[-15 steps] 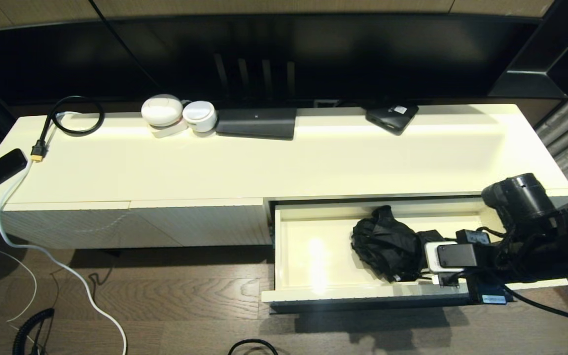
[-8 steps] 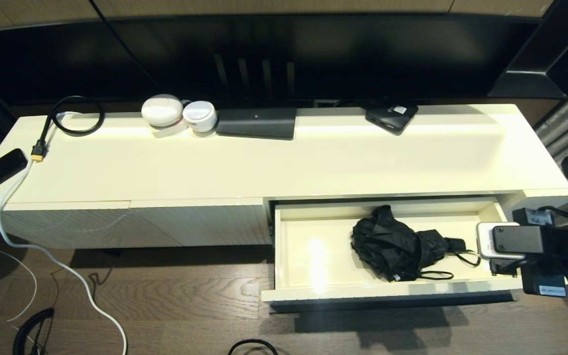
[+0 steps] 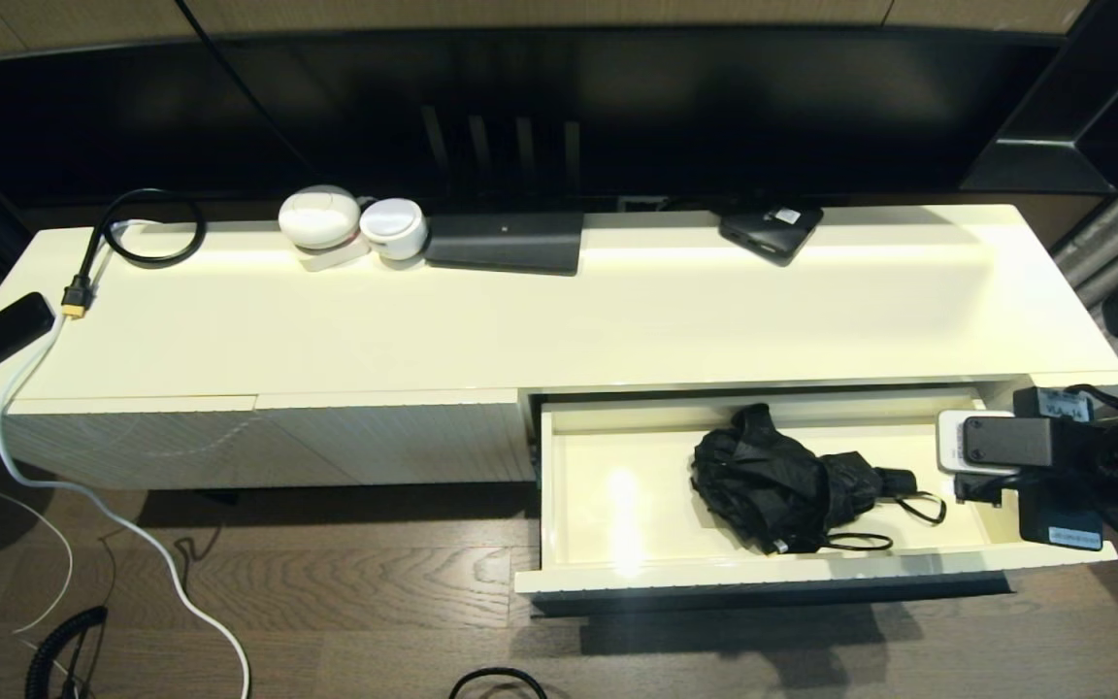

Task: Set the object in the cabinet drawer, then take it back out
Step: Take the umbrella out of the drawer and put it on the table

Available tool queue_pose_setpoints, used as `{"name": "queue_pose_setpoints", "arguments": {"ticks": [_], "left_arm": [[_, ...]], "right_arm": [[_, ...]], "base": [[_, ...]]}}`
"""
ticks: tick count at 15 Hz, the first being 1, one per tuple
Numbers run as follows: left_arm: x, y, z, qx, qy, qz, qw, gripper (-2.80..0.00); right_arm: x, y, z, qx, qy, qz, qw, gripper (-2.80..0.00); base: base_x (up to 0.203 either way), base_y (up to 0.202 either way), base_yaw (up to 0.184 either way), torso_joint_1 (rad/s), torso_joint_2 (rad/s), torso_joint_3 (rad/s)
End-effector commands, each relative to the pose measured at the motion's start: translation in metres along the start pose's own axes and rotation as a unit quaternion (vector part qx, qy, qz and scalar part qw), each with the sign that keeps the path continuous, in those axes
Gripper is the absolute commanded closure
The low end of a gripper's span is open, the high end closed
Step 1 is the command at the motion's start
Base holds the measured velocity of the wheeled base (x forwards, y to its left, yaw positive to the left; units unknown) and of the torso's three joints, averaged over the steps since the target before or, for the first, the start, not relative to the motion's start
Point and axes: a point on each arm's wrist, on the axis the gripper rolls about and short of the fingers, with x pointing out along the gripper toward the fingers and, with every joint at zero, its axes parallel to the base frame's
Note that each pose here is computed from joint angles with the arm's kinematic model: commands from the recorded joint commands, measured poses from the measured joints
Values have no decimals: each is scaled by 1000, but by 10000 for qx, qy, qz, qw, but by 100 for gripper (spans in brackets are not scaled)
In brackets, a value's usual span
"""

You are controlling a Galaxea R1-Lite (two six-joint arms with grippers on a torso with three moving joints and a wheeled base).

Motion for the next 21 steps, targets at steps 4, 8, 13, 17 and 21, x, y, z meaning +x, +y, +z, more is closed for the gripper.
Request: {"name": "queue_pose_setpoints", "arguments": {"ticks": [4,8,13,17,21], "left_arm": [[0,0,0,-5,-3,6,10000,0],[0,0,0,-5,-3,8,10000,0],[0,0,0,-5,-1,6,10000,0],[0,0,0,-5,5,2,10000,0],[0,0,0,-5,-2,0,10000,0]], "right_arm": [[54,-15,-6,-687,129,310,9971,-280],[85,-31,-3,-1055,98,412,9935,-280],[94,-41,-4,-1391,120,594,9884,-280],[104,-37,-6,-1290,60,761,9887,-280],[107,-44,-9,-1205,98,844,9891,-280]], "base": [[0,0,0,0,0,0],[0,0,0,0,0,0],[0,0,0,0,0,0],[0,0,0,0,0,0],[0,0,0,0,0,0]]}}
